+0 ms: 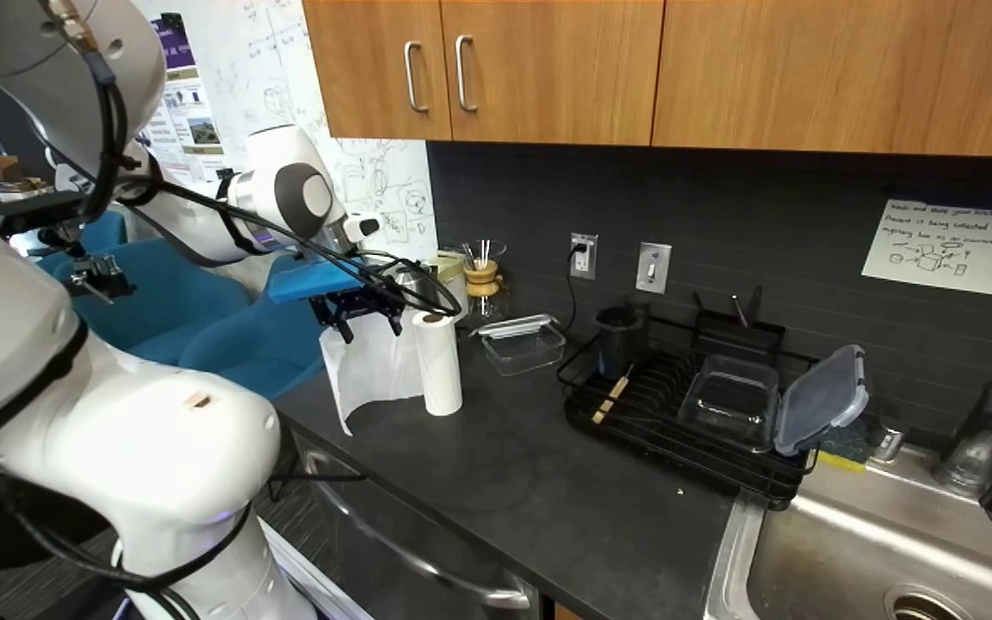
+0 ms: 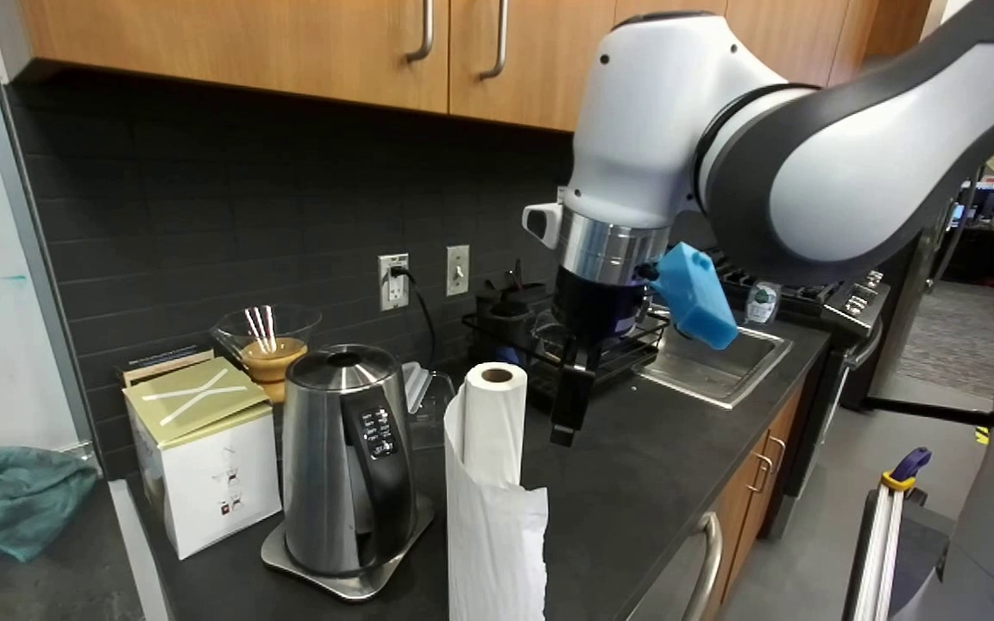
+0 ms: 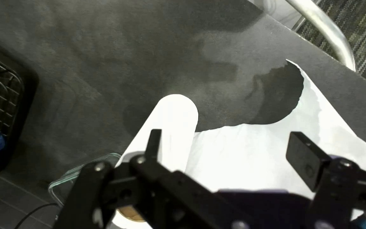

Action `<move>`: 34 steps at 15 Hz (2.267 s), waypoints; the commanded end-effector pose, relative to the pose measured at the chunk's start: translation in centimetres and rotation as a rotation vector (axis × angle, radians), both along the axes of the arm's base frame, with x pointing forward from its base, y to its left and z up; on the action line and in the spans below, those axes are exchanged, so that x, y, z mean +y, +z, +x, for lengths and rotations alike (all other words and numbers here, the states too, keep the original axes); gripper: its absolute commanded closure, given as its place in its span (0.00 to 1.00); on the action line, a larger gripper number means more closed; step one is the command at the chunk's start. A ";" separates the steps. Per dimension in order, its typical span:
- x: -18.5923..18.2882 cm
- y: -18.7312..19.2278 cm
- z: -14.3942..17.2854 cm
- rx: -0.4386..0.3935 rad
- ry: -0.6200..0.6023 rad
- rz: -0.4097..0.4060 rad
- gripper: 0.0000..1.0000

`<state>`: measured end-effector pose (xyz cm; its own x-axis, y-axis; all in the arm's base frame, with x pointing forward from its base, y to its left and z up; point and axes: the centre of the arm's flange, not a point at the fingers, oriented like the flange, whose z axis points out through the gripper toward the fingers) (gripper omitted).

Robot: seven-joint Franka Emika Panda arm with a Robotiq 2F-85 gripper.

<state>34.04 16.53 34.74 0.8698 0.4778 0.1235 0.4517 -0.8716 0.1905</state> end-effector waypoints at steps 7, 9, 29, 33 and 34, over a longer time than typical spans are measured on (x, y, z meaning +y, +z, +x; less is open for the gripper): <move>-6.6 -1.3 -2.0 -0.027 -0.071 0.151 0.00; -7.3 -1.2 -1.7 -0.030 -0.083 0.170 0.00; -7.3 1.1 3.5 -0.012 -0.119 0.203 0.00; -7.3 1.1 3.5 -0.012 -0.119 0.203 0.00; -7.3 1.1 3.5 -0.012 -0.119 0.203 0.00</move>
